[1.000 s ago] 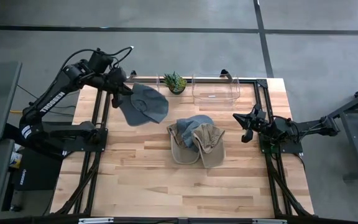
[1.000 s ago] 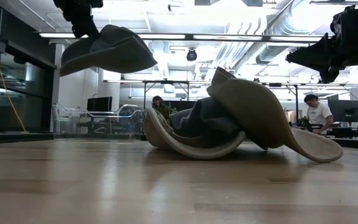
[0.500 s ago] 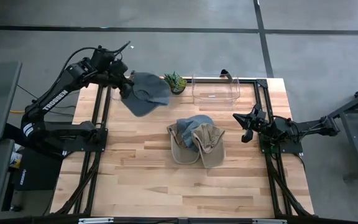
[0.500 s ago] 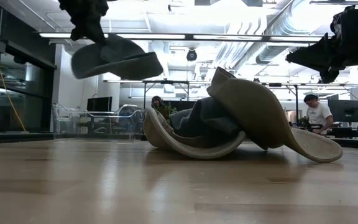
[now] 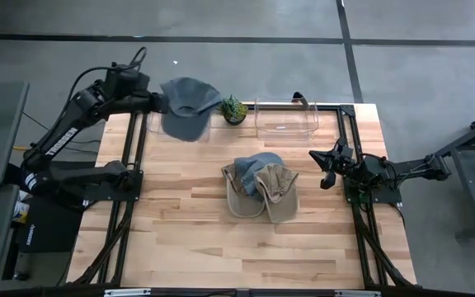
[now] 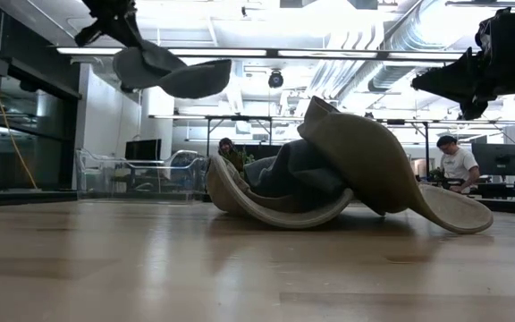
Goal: Pick & Place hat
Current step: Put the left gray cap into the left transparent bin
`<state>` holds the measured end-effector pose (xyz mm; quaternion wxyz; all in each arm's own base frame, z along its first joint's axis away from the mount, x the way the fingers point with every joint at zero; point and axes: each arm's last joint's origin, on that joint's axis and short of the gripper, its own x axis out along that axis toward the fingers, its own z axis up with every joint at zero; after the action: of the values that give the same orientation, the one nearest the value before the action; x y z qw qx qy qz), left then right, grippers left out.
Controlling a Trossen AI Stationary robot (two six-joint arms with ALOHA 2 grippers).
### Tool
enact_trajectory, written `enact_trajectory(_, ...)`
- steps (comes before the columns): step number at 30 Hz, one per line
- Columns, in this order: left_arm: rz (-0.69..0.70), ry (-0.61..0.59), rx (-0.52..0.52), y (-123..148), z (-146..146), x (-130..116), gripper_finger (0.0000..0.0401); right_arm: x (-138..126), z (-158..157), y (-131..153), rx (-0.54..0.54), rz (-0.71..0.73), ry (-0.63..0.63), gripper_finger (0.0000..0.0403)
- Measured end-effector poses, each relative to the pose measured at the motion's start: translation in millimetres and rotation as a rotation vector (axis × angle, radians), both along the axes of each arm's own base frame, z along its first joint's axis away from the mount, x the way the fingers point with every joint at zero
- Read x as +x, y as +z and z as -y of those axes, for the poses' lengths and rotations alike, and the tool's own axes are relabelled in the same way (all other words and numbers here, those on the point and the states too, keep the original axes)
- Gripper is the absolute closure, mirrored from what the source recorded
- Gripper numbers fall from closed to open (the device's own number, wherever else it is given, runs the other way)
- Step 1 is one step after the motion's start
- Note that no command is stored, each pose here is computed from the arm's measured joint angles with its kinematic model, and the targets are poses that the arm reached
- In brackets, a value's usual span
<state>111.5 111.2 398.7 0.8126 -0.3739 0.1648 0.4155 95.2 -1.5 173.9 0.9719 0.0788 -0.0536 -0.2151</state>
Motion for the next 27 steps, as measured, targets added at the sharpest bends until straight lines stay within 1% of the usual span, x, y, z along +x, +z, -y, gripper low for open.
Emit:
enact_trajectory(4,0.072,0.108,-0.029,5,8,-10,0.0401,0,0,0,0.000,0.000,0.000,0.0402)
enact_trajectory(9,0.115,0.231,-0.069,6,16,-20,0.0401,0,0,0,0.000,0.000,0.000,0.0402)
enact_trajectory(12,0.149,0.292,-0.077,0,19,-25,0.0401,0,0,0,0.000,0.000,0.000,0.0402)
enact_trajectory(14,0.180,0.319,-0.101,-12,21,-27,0.0401,0,0,0,0.000,-0.001,0.000,0.0402)
enact_trajectory(17,0.253,0.374,-0.147,-38,23,-30,0.0401,0,0,0,0.000,0.000,0.000,0.0402)
enact_trajectory(23,0.547,0.580,-0.192,-84,27,-37,0.0401,0,0,0,0.000,0.000,0.000,0.0402)
enact_trajectory(27,0.679,0.691,-0.206,-101,27,-40,0.0401,0,0,0,0.000,0.000,0.000,0.0402)
